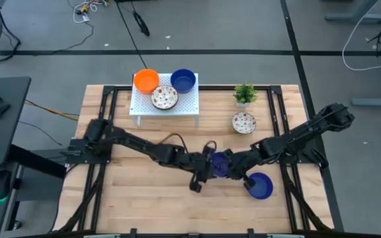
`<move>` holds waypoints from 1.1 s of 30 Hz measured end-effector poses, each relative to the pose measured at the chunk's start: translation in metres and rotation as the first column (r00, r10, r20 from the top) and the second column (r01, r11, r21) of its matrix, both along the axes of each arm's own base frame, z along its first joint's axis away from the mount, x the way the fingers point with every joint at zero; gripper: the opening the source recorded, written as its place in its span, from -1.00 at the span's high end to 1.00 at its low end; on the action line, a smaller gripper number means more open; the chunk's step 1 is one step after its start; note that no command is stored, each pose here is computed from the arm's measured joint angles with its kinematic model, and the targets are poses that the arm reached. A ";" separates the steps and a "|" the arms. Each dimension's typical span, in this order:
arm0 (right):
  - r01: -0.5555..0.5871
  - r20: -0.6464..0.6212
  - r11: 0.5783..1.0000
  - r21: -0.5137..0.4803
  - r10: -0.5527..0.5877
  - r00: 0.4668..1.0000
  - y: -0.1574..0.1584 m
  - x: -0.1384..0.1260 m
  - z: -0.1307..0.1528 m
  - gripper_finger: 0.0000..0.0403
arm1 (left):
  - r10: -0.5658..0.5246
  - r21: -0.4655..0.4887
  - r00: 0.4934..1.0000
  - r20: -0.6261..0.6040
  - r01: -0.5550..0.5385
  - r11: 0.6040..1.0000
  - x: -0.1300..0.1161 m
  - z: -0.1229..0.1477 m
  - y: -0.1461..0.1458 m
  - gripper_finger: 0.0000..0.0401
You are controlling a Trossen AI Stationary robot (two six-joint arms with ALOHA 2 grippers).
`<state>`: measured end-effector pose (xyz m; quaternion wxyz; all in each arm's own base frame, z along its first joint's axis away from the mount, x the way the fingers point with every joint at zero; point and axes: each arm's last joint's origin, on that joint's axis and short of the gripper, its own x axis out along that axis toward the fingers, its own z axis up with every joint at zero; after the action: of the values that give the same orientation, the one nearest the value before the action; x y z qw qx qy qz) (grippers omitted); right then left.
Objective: Pick & Place Mini bowls
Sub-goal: Stack the blue bowl on top of the blue bowl on the shelf
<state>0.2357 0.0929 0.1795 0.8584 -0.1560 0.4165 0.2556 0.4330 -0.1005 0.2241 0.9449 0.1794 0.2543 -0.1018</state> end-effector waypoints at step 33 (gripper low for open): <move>0.393 0.423 0.886 -0.245 -0.267 0.866 -0.240 0.108 0.186 0.99 | 0.373 -0.458 0.859 0.351 -0.190 0.868 -0.134 -0.078 0.035 0.51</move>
<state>0.3439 -0.1473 0.3657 0.9161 -0.2659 0.3002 -0.0037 0.2988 -0.0656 0.1462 0.9978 -0.0436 0.0374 0.0321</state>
